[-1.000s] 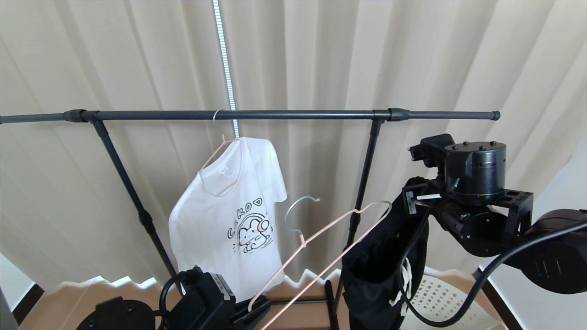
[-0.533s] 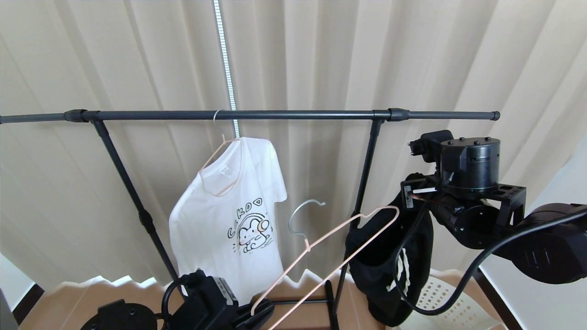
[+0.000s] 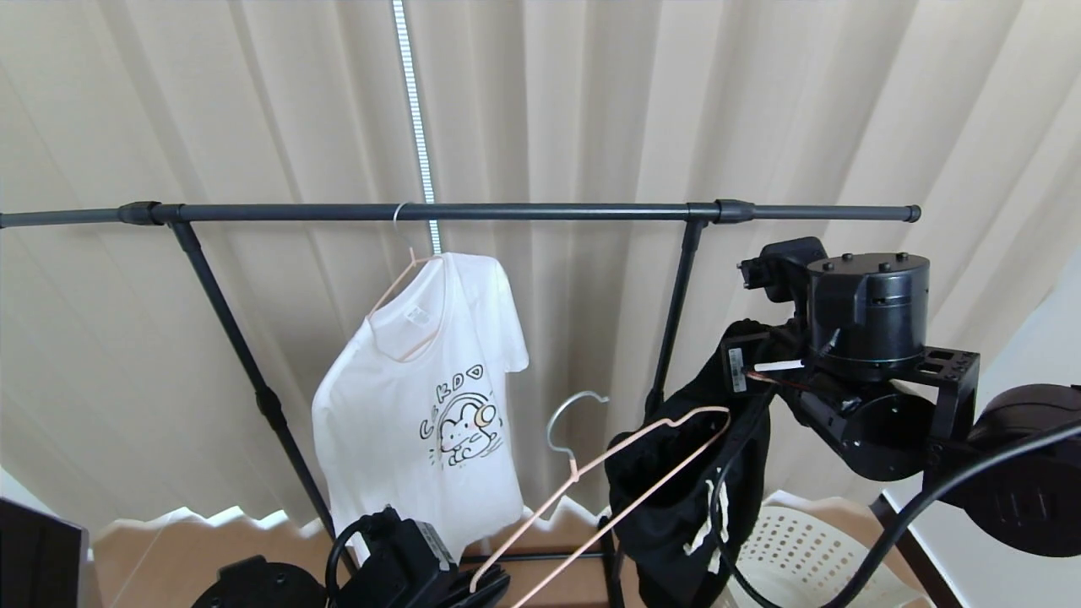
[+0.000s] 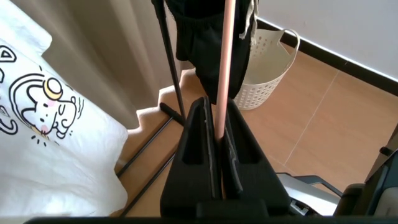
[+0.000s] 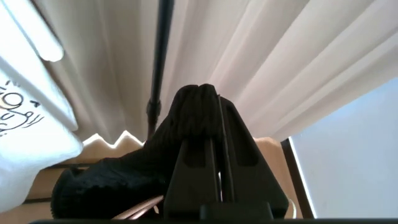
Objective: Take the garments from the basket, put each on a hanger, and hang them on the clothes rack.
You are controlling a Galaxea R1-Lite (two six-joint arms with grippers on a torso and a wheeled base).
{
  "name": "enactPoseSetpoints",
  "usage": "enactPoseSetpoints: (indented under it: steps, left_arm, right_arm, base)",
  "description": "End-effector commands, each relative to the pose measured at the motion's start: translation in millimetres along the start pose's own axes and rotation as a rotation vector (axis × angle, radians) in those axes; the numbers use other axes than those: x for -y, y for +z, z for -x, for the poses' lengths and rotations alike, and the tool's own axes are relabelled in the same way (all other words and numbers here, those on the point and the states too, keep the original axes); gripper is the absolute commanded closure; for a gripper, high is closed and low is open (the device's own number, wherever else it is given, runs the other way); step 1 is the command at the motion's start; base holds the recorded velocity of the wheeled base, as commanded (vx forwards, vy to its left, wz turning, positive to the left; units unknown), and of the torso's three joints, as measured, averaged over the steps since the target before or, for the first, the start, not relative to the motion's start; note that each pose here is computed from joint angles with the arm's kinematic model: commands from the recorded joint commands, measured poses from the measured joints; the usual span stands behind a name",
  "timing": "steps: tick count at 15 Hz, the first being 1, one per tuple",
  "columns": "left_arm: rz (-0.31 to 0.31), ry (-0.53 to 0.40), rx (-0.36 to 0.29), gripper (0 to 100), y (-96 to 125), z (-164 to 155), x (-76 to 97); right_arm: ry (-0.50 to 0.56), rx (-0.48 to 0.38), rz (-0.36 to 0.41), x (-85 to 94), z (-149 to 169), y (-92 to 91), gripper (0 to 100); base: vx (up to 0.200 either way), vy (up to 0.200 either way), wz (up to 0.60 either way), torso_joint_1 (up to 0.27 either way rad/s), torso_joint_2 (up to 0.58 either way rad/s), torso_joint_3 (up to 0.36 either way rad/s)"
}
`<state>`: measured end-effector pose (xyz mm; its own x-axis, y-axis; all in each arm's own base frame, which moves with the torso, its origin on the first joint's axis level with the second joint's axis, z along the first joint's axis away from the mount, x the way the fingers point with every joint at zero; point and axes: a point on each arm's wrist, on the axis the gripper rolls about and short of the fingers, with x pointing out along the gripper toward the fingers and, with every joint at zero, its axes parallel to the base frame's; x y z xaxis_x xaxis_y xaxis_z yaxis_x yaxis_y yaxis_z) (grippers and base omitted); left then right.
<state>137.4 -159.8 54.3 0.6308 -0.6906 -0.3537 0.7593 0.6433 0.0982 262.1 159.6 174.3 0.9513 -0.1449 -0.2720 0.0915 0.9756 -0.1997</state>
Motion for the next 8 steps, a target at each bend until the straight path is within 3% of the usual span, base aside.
enactPoseSetpoints:
  steps: [1, 8]
  left_arm:
    - [-0.001, 0.006, -0.035, 100, -6, -4, 0.2]
    - [-0.001, 0.009, -0.004, 100, -1, -1, -0.4]
  right_arm:
    - [0.041, 0.014, 0.01, -3.1, 18, 3.1, 100]
    - [0.0, -0.003, 0.06, -17.3, 26, -6.0, 100]
  base:
    - [0.0, 0.0, 0.0, 0.0, 0.0, 0.0]
    - [0.0, 0.0, 0.0, 0.0, 0.0, 0.0]
